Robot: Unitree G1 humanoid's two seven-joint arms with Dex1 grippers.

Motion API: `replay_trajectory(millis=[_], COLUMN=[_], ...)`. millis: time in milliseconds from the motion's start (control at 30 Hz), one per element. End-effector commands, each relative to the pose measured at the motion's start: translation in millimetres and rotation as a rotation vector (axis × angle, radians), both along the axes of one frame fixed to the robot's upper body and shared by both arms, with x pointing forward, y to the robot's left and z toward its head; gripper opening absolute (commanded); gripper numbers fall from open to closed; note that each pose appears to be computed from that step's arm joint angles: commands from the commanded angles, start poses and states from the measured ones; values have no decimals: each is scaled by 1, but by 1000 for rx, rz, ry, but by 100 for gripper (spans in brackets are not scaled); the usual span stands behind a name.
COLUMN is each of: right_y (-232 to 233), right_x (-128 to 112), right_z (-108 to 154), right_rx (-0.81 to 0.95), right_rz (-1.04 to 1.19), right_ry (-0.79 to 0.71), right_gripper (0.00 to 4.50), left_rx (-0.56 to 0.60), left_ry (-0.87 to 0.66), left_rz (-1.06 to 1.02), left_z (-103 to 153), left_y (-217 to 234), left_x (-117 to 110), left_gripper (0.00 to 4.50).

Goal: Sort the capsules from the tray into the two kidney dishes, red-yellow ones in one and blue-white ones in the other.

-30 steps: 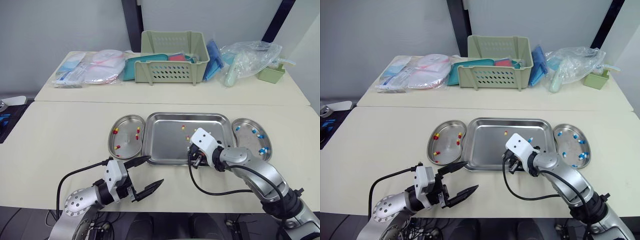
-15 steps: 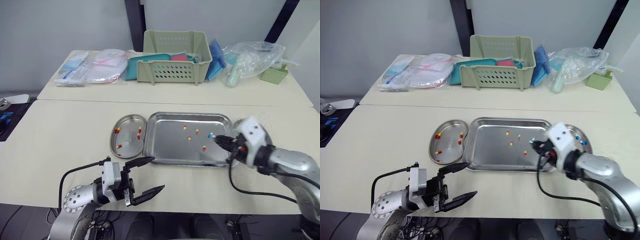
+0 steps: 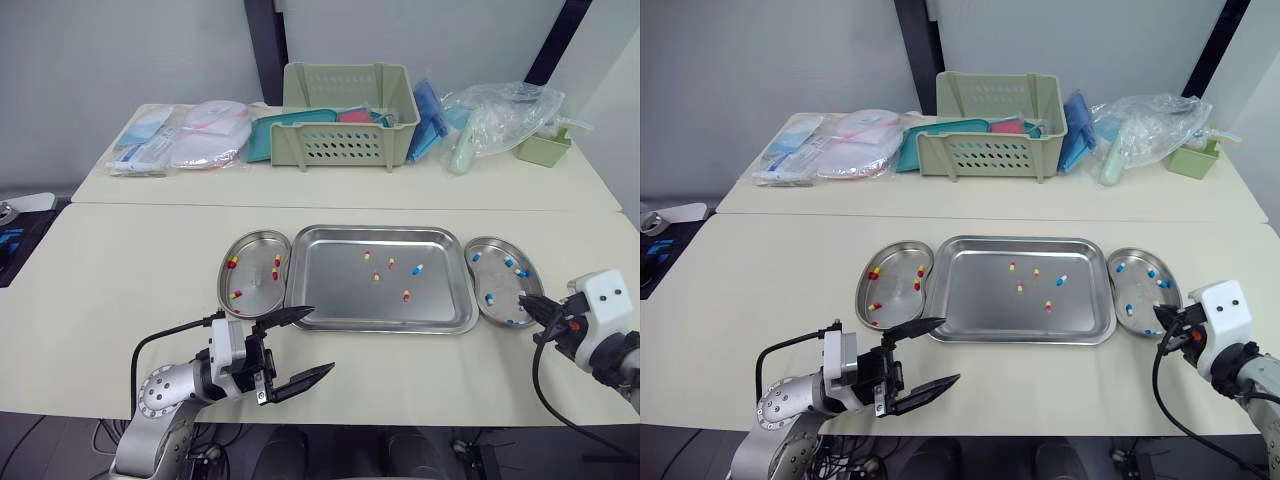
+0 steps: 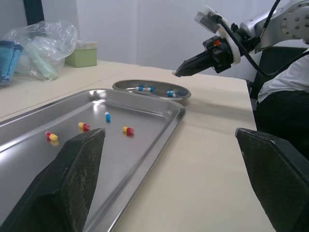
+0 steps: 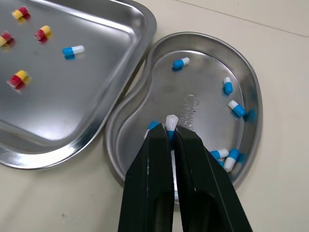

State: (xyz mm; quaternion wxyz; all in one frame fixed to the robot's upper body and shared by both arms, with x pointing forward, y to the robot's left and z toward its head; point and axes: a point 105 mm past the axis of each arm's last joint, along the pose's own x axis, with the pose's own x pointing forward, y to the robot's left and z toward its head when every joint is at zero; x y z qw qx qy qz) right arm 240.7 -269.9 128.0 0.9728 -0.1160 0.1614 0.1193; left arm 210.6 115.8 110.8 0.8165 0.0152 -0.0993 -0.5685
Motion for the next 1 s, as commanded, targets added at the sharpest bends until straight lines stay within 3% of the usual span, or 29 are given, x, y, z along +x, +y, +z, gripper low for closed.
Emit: replay_trajectory(millis=[33,367,567,867,1000], right_y=[-11,-23,-18,-13,-5], right_x=[3,13,15,18,16], right_z=[7,6,16,31,41], right_rx=[-42,-48,-24,-32,-33], right_rz=[-30,-86,-91,-87,-13], right_ry=[-58,-64,-98,-151,-231], right_gripper=[2,2,151,429,445], left_rx=[-10,-12,-12,-18,-12], left_ry=[-45,-50,-51,-45,-11], left_rz=[-9,5,9,34,122], left_z=[10,10,10,12,18], left_y=[-5,-6,-6,-3,11], left_x=[-1,1,2,4,16], left_gripper=[450,450,450,450,450])
